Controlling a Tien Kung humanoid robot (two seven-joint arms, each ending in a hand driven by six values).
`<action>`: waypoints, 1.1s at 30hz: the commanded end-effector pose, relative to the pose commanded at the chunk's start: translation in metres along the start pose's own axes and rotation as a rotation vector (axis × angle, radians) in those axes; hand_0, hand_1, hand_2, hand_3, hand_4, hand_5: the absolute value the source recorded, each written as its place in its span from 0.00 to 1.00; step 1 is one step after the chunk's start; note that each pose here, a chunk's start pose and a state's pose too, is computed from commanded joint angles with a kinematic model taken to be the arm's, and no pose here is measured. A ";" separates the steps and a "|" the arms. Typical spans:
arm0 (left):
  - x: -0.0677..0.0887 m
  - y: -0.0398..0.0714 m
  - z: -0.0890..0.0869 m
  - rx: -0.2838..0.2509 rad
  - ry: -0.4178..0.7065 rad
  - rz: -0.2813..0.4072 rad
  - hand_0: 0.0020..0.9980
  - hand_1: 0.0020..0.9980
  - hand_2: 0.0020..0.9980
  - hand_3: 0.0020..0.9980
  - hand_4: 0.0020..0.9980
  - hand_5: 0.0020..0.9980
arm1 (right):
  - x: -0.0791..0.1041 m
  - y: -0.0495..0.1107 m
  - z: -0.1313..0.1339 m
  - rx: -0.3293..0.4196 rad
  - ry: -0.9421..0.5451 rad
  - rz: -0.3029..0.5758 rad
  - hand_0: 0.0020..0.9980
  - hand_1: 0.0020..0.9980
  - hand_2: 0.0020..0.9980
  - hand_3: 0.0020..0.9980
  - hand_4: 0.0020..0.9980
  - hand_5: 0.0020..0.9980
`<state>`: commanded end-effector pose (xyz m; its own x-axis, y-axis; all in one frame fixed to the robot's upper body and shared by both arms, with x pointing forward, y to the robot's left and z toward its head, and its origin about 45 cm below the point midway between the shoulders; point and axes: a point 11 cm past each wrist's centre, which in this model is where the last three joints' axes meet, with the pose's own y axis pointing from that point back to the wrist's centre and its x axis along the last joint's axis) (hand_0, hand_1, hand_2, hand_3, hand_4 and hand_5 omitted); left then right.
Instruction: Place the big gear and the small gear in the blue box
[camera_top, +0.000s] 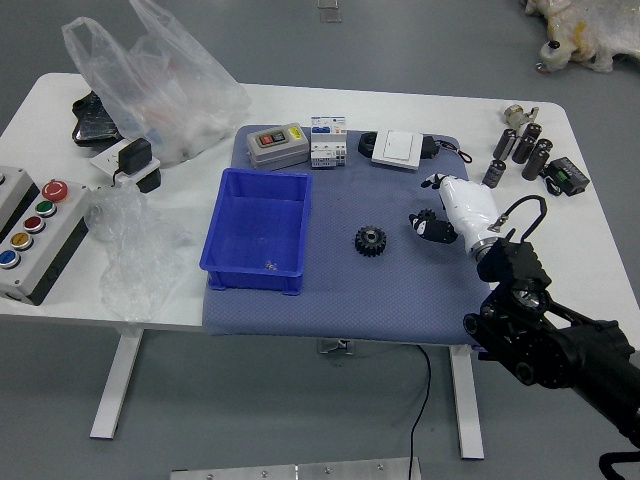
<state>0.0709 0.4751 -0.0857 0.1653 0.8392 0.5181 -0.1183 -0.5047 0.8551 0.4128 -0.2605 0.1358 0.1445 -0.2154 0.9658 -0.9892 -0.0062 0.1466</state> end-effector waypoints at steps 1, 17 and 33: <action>0.000 0.000 0.000 -0.001 0.000 0.000 0.62 0.46 0.49 0.63 0.66 0.33 | -0.002 -0.001 0.001 -0.004 0.005 -0.006 0.28 0.47 0.71 0.72 0.78 0.30; -0.001 0.000 0.000 -0.003 -0.002 -0.003 0.61 0.46 0.49 0.63 0.66 0.34 | -0.016 -0.002 0.010 -0.026 0.030 -0.043 0.26 0.41 0.43 0.57 0.48 0.14; -0.001 0.000 0.000 -0.004 -0.004 -0.003 0.62 0.46 0.49 0.63 0.66 0.34 | -0.015 -0.001 0.005 -0.004 0.014 -0.024 0.25 0.41 0.34 0.43 0.43 0.11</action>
<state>0.0706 0.4745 -0.0860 0.1692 0.8399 0.5158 -0.1216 -0.5015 0.8565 0.4115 -0.2624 0.1197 0.1686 -0.2013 0.9649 -0.9853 -0.0069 0.1707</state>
